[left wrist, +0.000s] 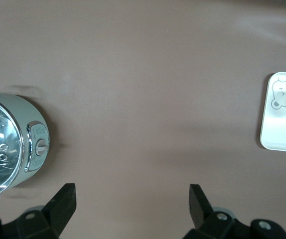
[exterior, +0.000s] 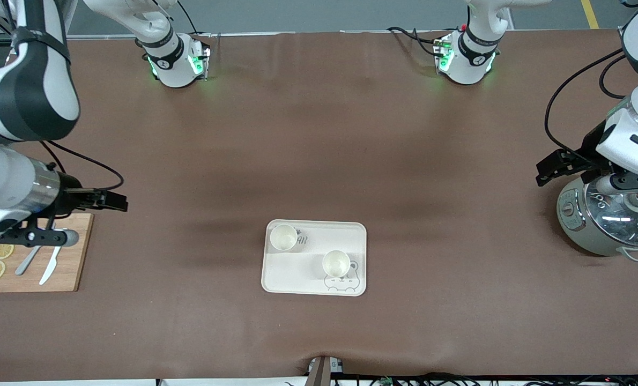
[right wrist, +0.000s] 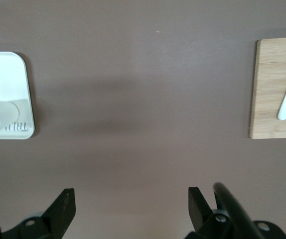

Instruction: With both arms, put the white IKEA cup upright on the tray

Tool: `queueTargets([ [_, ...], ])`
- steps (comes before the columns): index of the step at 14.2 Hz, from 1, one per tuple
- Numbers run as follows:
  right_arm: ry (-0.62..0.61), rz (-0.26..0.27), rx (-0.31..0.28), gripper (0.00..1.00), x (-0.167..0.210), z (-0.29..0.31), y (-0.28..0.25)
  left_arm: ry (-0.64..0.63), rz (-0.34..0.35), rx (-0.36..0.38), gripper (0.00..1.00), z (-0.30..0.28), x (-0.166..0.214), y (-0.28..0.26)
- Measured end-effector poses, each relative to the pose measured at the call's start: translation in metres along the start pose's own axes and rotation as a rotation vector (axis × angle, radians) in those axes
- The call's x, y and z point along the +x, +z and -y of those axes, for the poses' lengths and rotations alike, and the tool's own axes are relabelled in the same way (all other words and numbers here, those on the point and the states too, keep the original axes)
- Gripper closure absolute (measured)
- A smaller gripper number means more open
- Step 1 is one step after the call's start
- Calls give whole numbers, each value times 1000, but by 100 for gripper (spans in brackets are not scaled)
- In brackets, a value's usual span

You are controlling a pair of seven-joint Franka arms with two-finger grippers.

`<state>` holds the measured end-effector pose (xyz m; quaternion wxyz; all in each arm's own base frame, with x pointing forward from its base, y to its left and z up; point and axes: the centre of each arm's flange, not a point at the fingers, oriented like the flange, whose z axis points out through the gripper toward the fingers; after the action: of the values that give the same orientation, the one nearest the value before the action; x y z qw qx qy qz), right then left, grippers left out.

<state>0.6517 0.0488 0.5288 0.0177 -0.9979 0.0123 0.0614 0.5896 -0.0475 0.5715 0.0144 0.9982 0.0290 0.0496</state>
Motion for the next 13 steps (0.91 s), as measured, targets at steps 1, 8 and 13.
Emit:
queueTargets([
  [1,-10,-3,2,0,-6,-9,-5,0,0,0,0,0,0,0],
  [8,-83,-43,6,0,-52,-31,-44,49,-1,0,0,-1,0,-1],
  [13,-130,-52,6,0,-81,-36,-70,72,-12,-1,0,-1,1,-5],
])
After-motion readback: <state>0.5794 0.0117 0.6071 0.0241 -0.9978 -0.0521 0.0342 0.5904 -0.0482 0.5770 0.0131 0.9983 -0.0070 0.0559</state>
